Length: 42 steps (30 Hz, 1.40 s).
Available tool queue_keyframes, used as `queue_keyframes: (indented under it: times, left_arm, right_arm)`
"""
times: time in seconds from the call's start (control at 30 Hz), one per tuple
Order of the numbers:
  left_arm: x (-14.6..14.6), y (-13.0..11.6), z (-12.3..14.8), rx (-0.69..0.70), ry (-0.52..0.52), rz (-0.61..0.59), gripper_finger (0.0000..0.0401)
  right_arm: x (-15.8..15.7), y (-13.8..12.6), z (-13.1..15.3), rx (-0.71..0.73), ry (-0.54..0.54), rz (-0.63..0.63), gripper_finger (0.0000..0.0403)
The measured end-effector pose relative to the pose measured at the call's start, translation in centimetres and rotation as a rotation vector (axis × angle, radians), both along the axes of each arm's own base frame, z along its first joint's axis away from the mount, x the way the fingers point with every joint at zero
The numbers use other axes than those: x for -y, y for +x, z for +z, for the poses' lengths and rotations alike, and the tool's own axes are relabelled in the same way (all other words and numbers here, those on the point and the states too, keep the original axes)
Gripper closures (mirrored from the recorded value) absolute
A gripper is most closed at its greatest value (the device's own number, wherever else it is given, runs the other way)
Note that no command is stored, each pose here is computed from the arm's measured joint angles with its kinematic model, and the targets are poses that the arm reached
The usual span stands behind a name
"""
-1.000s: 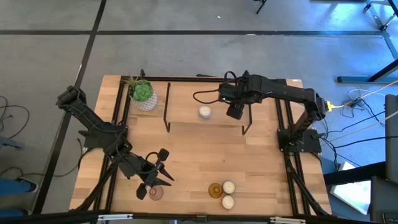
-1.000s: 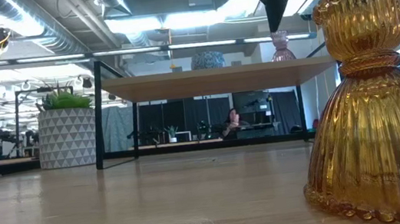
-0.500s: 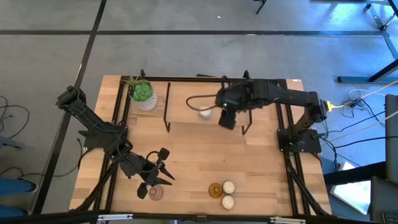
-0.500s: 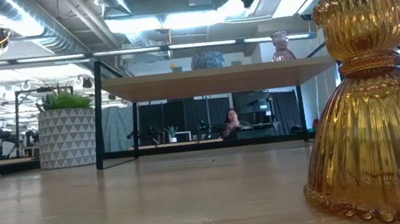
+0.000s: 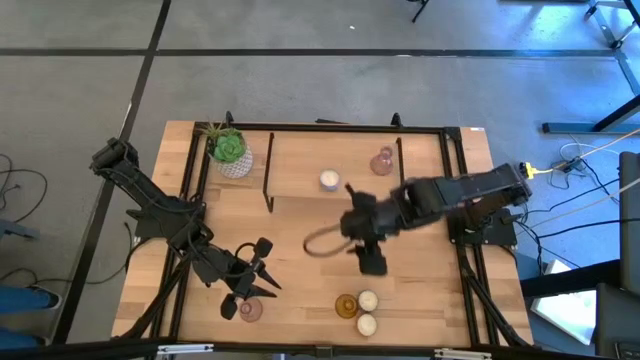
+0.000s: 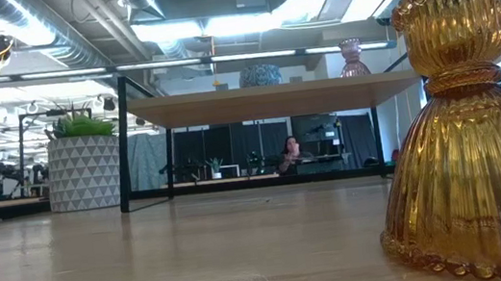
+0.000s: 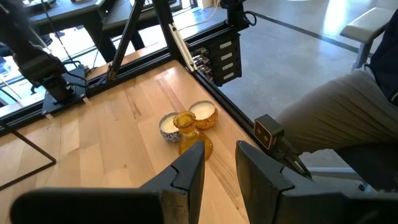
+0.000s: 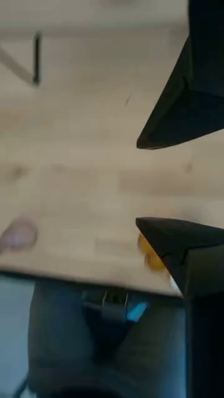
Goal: Pick & Place candle stick holders
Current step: Put the yellow candle holder on the shelf aligned with the pink candle holder
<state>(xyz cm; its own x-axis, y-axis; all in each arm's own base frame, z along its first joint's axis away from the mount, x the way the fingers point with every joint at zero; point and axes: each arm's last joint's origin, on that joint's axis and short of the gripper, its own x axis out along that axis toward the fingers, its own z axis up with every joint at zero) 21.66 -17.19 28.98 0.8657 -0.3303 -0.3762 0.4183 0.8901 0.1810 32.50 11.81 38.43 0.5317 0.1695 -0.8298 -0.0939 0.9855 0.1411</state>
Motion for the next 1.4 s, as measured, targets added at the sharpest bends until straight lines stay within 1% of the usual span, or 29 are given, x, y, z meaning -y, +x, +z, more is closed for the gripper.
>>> queue_keyframes:
  times: [0.07,0.13,0.23,0.33,0.43,0.5,0.6,0.67,0.73,0.87,0.97,1.1,1.23,1.27,1.33,1.4]
  left_arm:
    - [0.0,0.0,0.1,0.008,-0.007,0.000,0.0315]
    - [0.0,0.1,0.2,0.015,-0.014,0.000,0.0315]
    - [0.1,0.1,0.4,0.038,-0.032,0.000,0.0315]
    - [0.1,0.2,0.6,0.049,-0.041,0.000,0.0315]
    - [0.1,0.2,0.6,0.048,-0.041,0.000,0.0315]
    - [0.1,0.2,0.6,0.046,-0.047,0.002,0.0315]
    - [0.1,0.2,0.6,0.035,-0.082,0.015,0.0315]
    - [0.2,0.2,0.8,0.038,-0.124,0.026,0.0315]
    - [0.2,0.2,0.8,0.029,-0.158,0.027,0.0315]
    - [0.1,0.3,0.8,0.009,-0.199,0.040,0.0315]
    - [0.1,0.3,0.7,-0.002,-0.221,0.050,0.0315]
    - [0.3,0.2,0.8,-0.010,-0.256,0.053,0.0315]
    - [0.6,0.1,0.9,-0.008,-0.278,0.046,0.0315]
    - [0.6,0.0,0.9,-0.005,-0.283,0.045,0.0315]
    - [0.7,0.0,1.0,-0.003,-0.285,0.043,0.0315]
    - [0.7,0.0,1.0,-0.004,-0.285,0.043,0.0315]
  right_arm:
    - [-1.6,-0.3,0.3,0.047,0.007,0.020,0.0212]
    - [-3.4,-0.6,0.5,0.109,-0.019,0.033,0.0212]
    - [-6.2,-0.6,0.5,0.236,-0.105,0.037,0.0212]
    - [-8.9,0.1,-0.3,0.348,-0.192,0.032,0.0212]
    - [-10.9,1.2,-1.8,0.405,-0.271,0.050,0.0212]
    - [-11.8,1.8,-2.9,0.427,-0.353,0.049,0.0212]
    - [-12.5,2.6,-4.3,0.442,-0.485,-0.014,0.0212]
    - [-12.3,3.1,-5.1,0.440,-0.563,-0.048,0.0212]
    - [-11.6,3.9,-5.4,0.432,-0.606,-0.065,0.0212]
    - [-10.2,4.7,-5.5,0.416,-0.638,-0.109,0.0212]
    - [-10.3,4.5,-5.6,0.414,-0.654,-0.109,0.0212]
    - [-11.6,3.9,-6.5,0.406,-0.700,-0.020,0.0212]
    - [-12.5,3.7,-6.3,0.467,-0.705,0.013,0.0212]
    - [-12.7,3.7,-6.5,0.472,-0.708,0.040,0.0212]
    - [-12.9,3.9,-7.4,0.470,-0.678,0.108,0.0212]
    - [-12.7,4.4,-8.4,0.461,-0.612,0.177,0.0212]
